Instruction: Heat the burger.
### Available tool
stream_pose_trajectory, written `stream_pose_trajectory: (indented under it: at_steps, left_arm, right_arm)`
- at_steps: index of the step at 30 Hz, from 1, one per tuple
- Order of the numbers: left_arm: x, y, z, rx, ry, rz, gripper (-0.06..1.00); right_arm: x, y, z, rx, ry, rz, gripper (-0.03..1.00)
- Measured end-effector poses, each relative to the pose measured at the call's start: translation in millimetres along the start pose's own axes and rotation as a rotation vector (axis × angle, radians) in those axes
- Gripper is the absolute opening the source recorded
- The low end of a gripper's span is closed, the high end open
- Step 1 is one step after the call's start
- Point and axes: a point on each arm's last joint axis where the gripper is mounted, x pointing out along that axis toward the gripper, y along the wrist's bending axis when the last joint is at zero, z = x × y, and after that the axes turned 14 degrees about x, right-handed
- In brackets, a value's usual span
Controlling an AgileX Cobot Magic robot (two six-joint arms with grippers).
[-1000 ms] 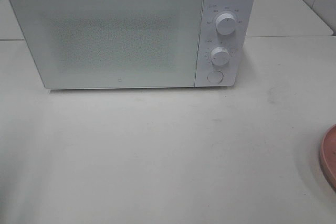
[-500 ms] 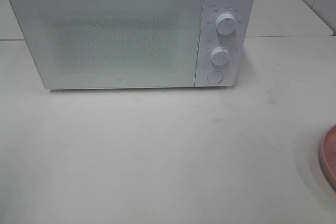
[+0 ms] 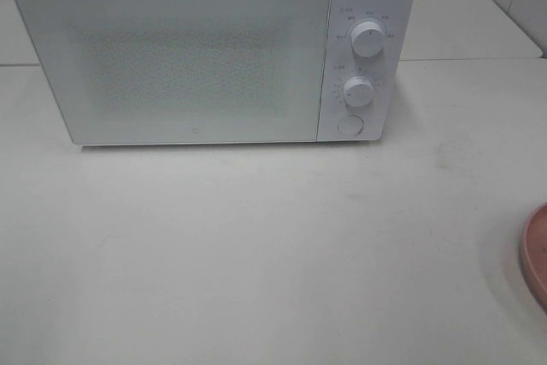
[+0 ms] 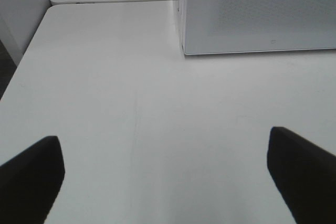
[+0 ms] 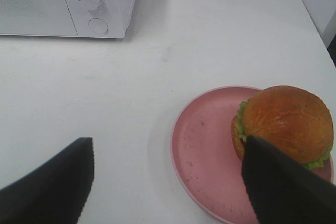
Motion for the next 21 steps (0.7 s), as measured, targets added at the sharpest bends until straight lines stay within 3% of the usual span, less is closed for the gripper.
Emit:
stream_pose_trajectory:
  at_steps: [21]
  left_arm:
    - [-0.1,-0.5,0.1,-0.003,-0.003,-0.004,0.99]
  right_arm:
    - [0.0,0.0,0.0,0.000,0.000,0.000,0.76]
